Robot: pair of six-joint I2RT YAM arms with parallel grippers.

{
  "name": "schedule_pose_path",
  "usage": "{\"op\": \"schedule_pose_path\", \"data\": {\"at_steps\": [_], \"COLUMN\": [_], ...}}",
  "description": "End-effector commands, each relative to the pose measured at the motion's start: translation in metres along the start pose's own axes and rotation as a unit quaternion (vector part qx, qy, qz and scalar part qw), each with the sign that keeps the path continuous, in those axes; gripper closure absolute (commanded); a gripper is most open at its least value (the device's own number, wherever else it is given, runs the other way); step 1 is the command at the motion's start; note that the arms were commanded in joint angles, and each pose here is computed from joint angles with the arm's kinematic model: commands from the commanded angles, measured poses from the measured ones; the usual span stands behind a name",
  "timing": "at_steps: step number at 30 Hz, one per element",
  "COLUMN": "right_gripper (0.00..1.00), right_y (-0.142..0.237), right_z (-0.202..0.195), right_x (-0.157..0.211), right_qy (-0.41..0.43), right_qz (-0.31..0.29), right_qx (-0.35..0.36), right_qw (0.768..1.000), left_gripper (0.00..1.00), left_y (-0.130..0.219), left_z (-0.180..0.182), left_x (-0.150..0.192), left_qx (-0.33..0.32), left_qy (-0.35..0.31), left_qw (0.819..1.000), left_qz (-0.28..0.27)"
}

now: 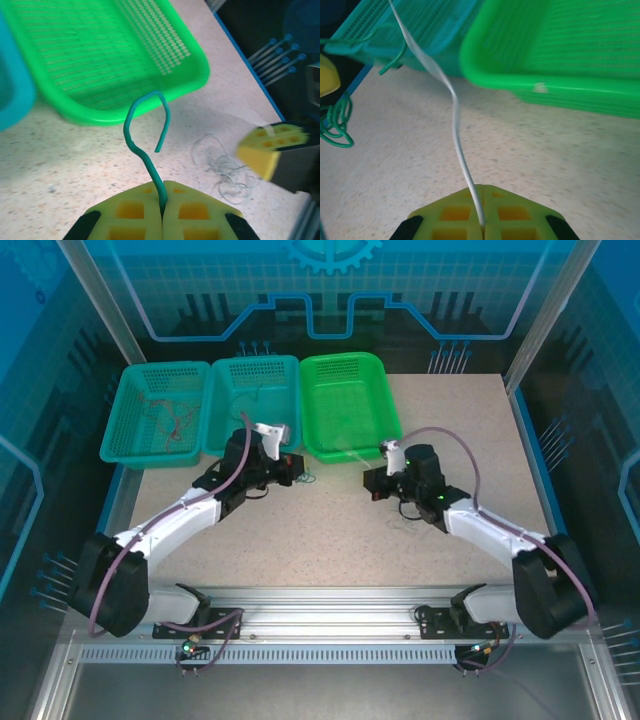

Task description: Untangle the cables

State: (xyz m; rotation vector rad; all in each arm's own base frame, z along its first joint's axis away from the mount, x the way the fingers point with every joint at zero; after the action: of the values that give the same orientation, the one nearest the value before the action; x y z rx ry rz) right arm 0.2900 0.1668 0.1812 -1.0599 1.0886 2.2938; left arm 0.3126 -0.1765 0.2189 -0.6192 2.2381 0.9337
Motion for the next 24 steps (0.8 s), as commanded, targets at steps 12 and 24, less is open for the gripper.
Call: {"op": "schedule_pose_path", "data": {"at_steps": [12,24], "right_gripper": [1.0,1.0], "right_y": [0.048,0.053], "right_z": [-0.015,-0.013], "right_x": [-0.012,-0.012], "right_qy": [-0.037,-0.053], "right_qz": [-0.036,-0.029], "right_qx": [0.09,0.092], "right_qw": [0.995,0.994], "left_gripper": [1.0,1.0], "left_y": [0.026,0.021], "left_z": [-0.005,0.11], "left_x": [-0.025,-0.148], "left_qx": [0.003,-0.176], "left_qy": [0.002,0.05], "left_qw": [0.999,0.97], "left_qz": [-0.048,-0.163]}}
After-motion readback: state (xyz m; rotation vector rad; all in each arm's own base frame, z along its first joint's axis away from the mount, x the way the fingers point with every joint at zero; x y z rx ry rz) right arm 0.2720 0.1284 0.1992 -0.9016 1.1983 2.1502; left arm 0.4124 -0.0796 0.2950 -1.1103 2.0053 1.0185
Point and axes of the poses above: each hand's point on the last joint's axis, 136 mm out from that joint toward the fingers, its own y axis back along the fingers, its own z axis along the line the jaws close on, x = y × z, the point moved 6 cm from there along y, back along the fingers, and after that the axes turned 2 degrees about y, right-handed, at the moved point
